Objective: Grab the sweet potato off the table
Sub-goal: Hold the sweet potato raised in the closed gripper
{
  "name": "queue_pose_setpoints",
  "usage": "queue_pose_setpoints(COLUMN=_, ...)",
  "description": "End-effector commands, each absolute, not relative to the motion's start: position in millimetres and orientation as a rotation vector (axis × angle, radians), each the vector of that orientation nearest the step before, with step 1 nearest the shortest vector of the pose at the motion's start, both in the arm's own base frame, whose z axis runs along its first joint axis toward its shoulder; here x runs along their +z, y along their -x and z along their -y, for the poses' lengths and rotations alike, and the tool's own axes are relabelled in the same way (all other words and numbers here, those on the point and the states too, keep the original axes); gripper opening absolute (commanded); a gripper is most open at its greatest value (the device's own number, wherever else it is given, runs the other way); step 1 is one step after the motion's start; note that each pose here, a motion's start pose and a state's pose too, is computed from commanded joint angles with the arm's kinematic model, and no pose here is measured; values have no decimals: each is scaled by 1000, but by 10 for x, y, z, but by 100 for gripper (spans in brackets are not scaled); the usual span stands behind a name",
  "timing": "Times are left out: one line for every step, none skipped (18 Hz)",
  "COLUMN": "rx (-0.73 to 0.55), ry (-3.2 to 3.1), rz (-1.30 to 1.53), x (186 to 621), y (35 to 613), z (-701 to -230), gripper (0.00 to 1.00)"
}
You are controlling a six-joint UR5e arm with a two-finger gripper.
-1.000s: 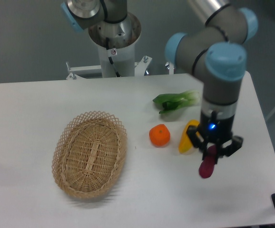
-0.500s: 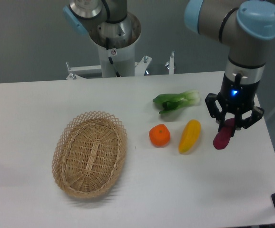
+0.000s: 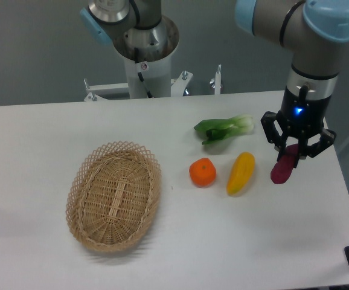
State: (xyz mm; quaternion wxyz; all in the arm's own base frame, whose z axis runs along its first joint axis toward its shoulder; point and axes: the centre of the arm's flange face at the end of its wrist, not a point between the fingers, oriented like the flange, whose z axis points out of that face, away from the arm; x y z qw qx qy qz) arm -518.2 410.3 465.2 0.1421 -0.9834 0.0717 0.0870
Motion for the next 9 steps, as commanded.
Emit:
queue_pose_setpoints(rx=254, ry=2838, rz=-209, x=4657, y=5183, z=-4113, gripper=29)
queue_pose_setpoints(rx=255, ry=2837, rz=-211, x=4665, y=5178, z=-4122, gripper=29)
queue_pose_setpoints(rx=256, ry=2837, rz=-209, x=4665, y=5184, z=-4114, gripper=29)
queue_pose_setpoints(rx=255, ry=2837, rz=-211, x=4665, y=5178, z=-4122, gripper=29)
queue_pose_setpoints(rx=257, ry=2836, rz=-212, x=4667, y=5179, z=-4122, gripper=29)
queue_pose_setpoints(rx=258, ry=2838, rz=-209, x=4667, y=5180, z=-4121, gripper=29)
queue_pose_setpoints(rx=255, ry=2837, rz=-211, x=4659, y=5178, z=-4122, gripper=29)
queue_pose_setpoints(rx=256, ry=2839, rz=-211, x=4659, y=5178, z=-4120, gripper=29)
queue_pose_setpoints(rx=256, ry=2839, rz=-209, x=4659, y=5178, z=-4120, gripper=29)
